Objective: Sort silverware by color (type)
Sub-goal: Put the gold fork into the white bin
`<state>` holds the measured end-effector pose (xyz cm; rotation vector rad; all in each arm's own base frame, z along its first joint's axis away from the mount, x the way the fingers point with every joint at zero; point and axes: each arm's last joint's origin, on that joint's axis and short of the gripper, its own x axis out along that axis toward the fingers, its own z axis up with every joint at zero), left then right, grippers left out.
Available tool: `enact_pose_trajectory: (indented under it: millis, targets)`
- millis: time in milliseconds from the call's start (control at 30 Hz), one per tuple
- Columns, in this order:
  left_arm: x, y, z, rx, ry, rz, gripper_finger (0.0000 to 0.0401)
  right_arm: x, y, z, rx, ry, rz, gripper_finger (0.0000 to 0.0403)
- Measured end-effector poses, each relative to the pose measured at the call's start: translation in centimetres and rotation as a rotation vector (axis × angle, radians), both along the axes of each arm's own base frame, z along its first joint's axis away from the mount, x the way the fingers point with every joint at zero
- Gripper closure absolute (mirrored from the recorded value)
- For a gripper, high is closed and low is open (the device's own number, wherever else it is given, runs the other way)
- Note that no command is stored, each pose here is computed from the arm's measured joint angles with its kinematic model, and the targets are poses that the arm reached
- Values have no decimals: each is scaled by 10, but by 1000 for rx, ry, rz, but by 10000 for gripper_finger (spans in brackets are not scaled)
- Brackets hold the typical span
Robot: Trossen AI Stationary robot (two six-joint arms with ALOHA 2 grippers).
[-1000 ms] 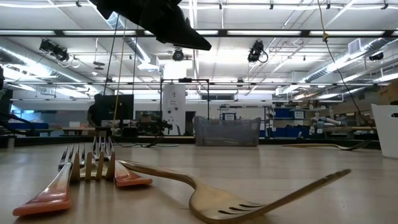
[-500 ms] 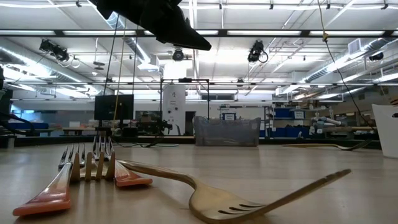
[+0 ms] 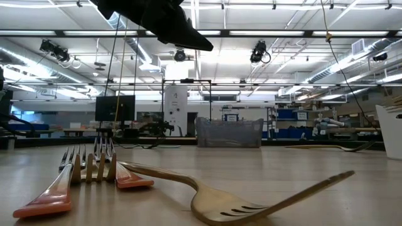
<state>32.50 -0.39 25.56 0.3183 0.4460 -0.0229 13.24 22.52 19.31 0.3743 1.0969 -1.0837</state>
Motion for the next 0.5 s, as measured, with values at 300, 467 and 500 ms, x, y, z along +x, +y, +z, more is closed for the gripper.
enact_pose_trajectory:
  millis: [300,467,500]
  targets:
    - [0,0,0,0,0,0,259,-1,0,-16,57,-6,-14,367]
    - [0,0,0,0,0,0,259,-1,0,-19,78,1,-21,353]
    - [0,0,0,0,1,0,259,-1,0,-19,81,3,-23,351]
